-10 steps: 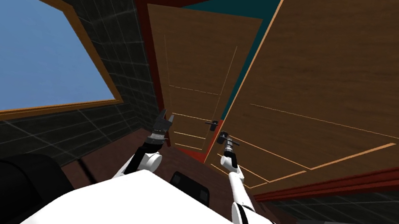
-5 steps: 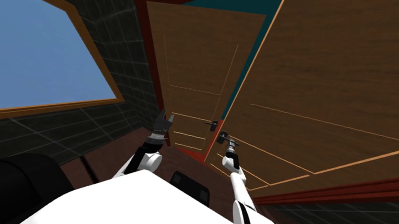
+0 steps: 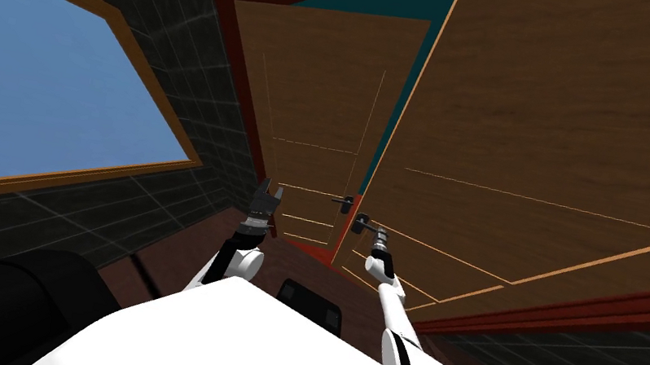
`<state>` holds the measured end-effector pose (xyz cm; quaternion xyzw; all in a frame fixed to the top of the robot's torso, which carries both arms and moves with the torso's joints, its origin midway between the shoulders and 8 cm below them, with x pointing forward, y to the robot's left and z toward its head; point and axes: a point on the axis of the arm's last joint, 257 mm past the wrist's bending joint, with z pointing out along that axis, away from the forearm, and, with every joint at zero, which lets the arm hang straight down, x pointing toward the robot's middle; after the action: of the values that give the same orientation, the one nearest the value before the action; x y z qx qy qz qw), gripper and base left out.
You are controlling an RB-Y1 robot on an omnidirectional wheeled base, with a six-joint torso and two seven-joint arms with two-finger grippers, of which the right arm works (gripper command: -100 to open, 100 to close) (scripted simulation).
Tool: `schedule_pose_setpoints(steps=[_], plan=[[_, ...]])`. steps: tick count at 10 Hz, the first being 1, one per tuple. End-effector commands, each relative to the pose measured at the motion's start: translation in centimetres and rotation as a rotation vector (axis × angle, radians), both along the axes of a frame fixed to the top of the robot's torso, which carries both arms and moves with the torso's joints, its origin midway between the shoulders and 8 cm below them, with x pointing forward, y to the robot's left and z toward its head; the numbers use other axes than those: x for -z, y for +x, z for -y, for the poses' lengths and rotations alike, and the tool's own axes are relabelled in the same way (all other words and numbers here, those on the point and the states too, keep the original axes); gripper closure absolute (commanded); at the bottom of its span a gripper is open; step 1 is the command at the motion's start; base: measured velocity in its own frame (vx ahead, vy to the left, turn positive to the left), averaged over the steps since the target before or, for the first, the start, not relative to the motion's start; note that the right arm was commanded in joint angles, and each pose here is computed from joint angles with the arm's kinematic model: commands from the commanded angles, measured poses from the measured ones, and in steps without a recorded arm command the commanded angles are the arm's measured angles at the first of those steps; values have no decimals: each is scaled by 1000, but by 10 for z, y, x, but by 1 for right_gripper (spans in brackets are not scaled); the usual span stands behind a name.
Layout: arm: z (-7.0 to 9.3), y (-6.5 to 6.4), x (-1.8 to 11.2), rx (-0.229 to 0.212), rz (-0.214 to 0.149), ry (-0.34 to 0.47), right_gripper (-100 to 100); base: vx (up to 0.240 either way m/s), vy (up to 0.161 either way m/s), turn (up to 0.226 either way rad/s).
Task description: Push the door open
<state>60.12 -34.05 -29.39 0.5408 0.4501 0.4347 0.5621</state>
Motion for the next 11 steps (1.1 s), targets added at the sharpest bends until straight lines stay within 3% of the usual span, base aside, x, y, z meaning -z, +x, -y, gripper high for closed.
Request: schedule_pose_setpoints(steps=[1, 5, 7, 10, 11], plan=[[24, -2, -8, 36, 18, -17, 100, 5, -47, 27], [41, -5, -10, 68, 21, -27, 100, 15, -35, 30], [59, -9, -13, 101, 25, -37, 100, 23, -54, 14], [65, -10, -13, 113, 26, -41, 100, 9, -31, -37], [46, -6, -10, 85, 17, -24, -100, -88, 58, 32]])
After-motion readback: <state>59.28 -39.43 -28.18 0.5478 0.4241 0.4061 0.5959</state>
